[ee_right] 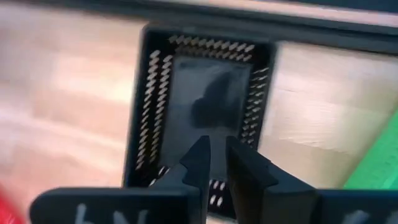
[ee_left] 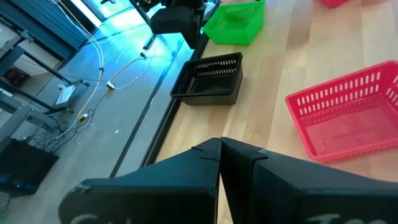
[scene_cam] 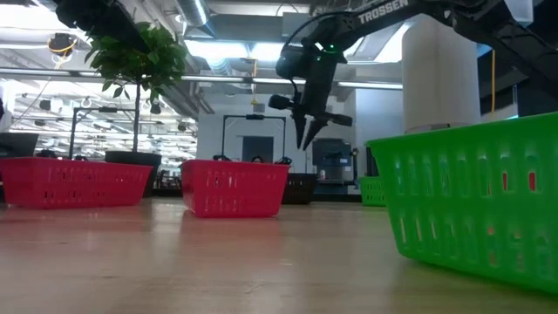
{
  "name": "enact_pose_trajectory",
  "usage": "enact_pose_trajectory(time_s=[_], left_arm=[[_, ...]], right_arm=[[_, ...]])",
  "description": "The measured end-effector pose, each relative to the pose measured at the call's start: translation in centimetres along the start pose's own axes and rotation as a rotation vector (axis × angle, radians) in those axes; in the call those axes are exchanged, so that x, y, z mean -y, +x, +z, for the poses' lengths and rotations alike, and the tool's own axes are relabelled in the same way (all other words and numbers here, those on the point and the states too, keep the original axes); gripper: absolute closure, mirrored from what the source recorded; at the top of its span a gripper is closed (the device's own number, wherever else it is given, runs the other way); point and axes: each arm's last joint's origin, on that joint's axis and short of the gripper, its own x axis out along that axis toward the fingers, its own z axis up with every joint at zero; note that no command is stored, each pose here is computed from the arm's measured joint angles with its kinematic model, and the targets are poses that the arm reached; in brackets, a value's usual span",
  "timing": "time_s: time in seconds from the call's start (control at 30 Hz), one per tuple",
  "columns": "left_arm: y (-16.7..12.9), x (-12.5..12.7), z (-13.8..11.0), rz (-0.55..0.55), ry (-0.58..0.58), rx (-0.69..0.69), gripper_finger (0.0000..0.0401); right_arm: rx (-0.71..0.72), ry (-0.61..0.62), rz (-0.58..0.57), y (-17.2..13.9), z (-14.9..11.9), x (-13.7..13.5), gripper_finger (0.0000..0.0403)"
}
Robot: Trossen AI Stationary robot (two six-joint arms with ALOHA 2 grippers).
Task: Stack baskets by color
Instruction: Stack the bottom black bin on the top black bins
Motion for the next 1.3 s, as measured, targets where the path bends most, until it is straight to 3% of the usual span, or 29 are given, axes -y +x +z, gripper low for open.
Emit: enact_pose_trajectory(time_s=[0.13,0.33,0.47,0.6,0.83,1.07,1.2,1.3], left_arm=[[0.0,0.0,0.0,-0.006,-0.001,0.001,0.0401],[0.0,0.0,0.0,-0.007,-0.002,0.001,0.0401],[0.0,0.0,0.0,-0.013,-0.031,0.002,0.0401],[0.0,0.4,-0.1,-0.151,-0.072,0.001,0.0401],[-0.4,1.5,-1.1,-0.458,-0.254,-0.140,0.0401],[-1.5,1.6,-1.5,-0.518,-0.342,-0.299,0.0401],[-2.7,1.1,-0.2,-0.565,-0.324,-0.385,0.0401],[-3.6,0.9,1.3,-0.602,-0.302,-0.434,0.0401]], right_arm=[[-0.055,-0.195,0.105,-0.9,-1.0,-1.5,0.0352],[0.002,-0.467,0.241,-4.6,-4.7,-6.2,0.0352],[0.054,-0.641,0.348,-8.1,-8.5,-9.5,0.0352],[0.102,-0.790,0.424,-11.0,-13.3,-11.8,0.0352],[0.078,-1.019,0.500,-15.1,-21.7,-12.7,0.0352],[0.084,-1.287,0.596,-19.5,-28.3,-11.8,0.0352],[0.123,-1.382,0.621,-21.6,-30.7,-10.9,0.0352],[0.169,-1.409,0.577,-22.8,-31.7,-10.0,0.0352]])
